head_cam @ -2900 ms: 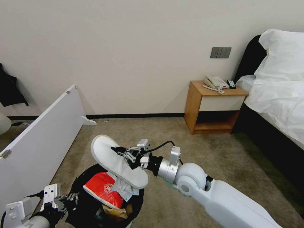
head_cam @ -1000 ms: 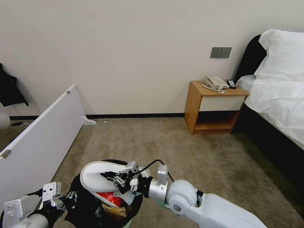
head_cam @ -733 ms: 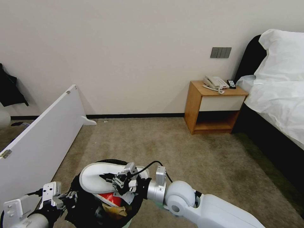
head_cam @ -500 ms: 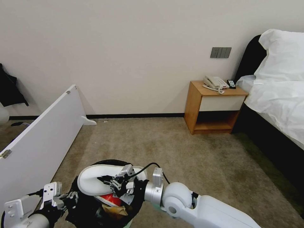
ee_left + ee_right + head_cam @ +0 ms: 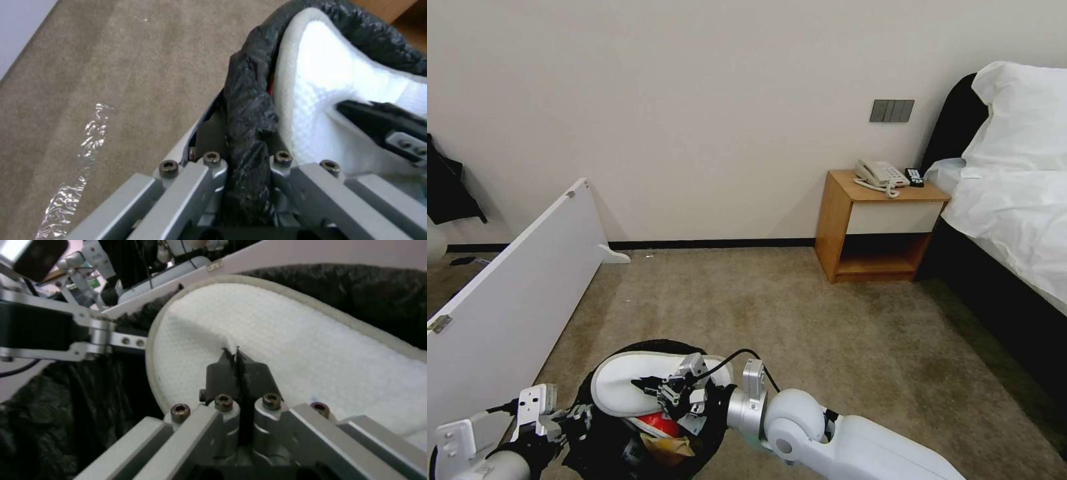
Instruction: Pick up the trash bin, then pick up the garbage from the floor and place it into the trash bin.
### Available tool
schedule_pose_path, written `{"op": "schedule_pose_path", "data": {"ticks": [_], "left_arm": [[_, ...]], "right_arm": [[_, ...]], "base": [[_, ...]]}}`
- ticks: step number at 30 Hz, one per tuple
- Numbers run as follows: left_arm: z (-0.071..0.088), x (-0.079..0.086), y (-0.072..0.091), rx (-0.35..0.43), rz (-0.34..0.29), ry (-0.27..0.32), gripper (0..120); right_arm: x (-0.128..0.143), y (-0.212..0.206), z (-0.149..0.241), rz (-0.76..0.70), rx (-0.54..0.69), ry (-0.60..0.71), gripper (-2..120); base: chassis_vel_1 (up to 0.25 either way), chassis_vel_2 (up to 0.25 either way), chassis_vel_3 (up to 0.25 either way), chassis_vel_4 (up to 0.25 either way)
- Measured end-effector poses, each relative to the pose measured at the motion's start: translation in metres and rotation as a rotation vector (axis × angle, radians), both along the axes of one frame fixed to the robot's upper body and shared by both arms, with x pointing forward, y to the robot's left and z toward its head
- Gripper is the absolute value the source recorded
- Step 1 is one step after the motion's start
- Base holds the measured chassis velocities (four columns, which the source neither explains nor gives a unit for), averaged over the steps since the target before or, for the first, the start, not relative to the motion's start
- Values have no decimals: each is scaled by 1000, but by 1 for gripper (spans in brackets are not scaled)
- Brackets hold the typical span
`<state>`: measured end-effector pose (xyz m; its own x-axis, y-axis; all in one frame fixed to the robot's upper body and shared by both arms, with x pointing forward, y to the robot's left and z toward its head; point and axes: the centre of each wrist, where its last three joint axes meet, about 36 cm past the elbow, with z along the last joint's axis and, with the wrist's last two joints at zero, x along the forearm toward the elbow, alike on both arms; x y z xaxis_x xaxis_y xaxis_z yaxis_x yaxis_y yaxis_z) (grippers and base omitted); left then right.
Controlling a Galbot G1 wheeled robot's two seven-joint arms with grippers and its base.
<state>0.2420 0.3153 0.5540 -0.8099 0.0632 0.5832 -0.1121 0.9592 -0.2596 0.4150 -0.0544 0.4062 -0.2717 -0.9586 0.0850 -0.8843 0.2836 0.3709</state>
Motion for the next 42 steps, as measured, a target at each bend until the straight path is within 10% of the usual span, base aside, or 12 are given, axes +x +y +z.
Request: {"op": "schedule_pose_path", "data": {"ticks": [30,42], "left_arm": [[-2,-2,0,-11,5,21,4],[-3,-3,-1,-24,6,31,4]], "right_arm": [[-4,6,3,-32,-58,71,0],[-4,13,2,-23,-51,57,45]], "base": [[0,0,0,0],[0,0,0,0]]}}
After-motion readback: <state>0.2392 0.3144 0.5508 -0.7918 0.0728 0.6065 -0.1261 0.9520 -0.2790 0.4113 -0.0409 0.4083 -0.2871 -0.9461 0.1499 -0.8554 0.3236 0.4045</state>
